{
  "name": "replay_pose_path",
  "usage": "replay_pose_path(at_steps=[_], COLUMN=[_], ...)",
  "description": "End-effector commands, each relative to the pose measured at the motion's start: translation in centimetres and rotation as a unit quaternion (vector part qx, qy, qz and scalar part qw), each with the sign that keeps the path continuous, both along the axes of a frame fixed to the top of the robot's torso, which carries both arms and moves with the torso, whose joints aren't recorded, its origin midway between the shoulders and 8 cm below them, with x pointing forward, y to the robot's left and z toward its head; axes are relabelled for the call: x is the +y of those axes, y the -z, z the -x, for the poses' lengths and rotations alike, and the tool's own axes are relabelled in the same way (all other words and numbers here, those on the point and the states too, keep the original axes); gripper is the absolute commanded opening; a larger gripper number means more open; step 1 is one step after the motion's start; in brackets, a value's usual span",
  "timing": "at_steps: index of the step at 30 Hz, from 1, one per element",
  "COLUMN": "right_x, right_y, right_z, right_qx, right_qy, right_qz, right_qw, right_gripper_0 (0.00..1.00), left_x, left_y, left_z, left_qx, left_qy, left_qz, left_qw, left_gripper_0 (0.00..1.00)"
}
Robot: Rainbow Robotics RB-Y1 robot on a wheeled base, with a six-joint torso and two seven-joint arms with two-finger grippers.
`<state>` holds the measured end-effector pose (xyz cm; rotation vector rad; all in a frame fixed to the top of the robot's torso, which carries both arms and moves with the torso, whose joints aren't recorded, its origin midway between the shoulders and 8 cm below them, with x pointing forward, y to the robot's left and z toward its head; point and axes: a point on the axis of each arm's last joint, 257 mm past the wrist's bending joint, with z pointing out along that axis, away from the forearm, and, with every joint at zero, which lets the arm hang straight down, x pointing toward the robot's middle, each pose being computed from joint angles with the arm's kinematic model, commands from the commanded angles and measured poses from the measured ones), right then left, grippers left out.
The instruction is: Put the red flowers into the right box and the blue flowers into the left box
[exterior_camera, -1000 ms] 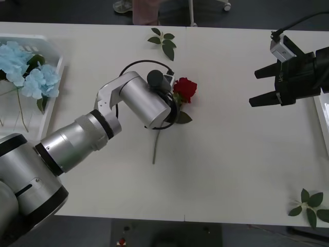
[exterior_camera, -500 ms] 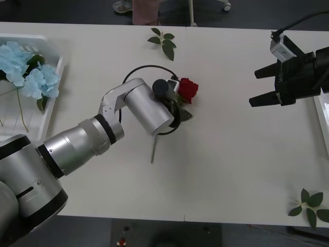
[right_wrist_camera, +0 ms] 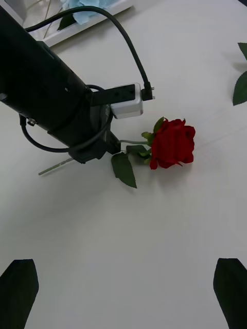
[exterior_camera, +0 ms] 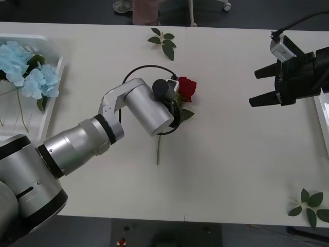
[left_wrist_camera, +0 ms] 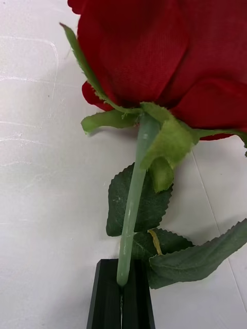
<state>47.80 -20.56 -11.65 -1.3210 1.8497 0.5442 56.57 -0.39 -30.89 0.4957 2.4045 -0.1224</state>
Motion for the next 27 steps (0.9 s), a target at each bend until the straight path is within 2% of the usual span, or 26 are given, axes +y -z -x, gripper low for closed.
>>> replay_pose_path(at_steps=[1,6,14,27], right_x=[0.5,0.5,0.5,0.5], right_y=[-1.6,-1.6,-1.6,-1.6], right_z=[-0.4,-0.4,-0.4,-0.4], right_qx=[-0.010,-0.010,-0.010,-0.010], right_qy=[0.000,0.000,0.000,0.000], right_qz=[-0.007,-0.007,-0.007,-0.007], right_qw=[1.000,1.000,1.000,1.000], right_gripper_0=[1.00,1.00,1.00,1.00], left_x=[-0.8,-0.2,3.3,13.4], left_y=[-4.6,-8.4,-13.9,-23.1], left_z=[-0.7,1.0,2.6,4.1], left_qx=[-0.011,0.020,0.039,0.042], left_qy=[0.005,0.013,0.006,0.013], left_qz=[0.019,0.025,0.039,0.106], left_qw=[1.000,0.999,0.998,0.993], left_gripper_0=[0.00,0.00,0.00,0.00])
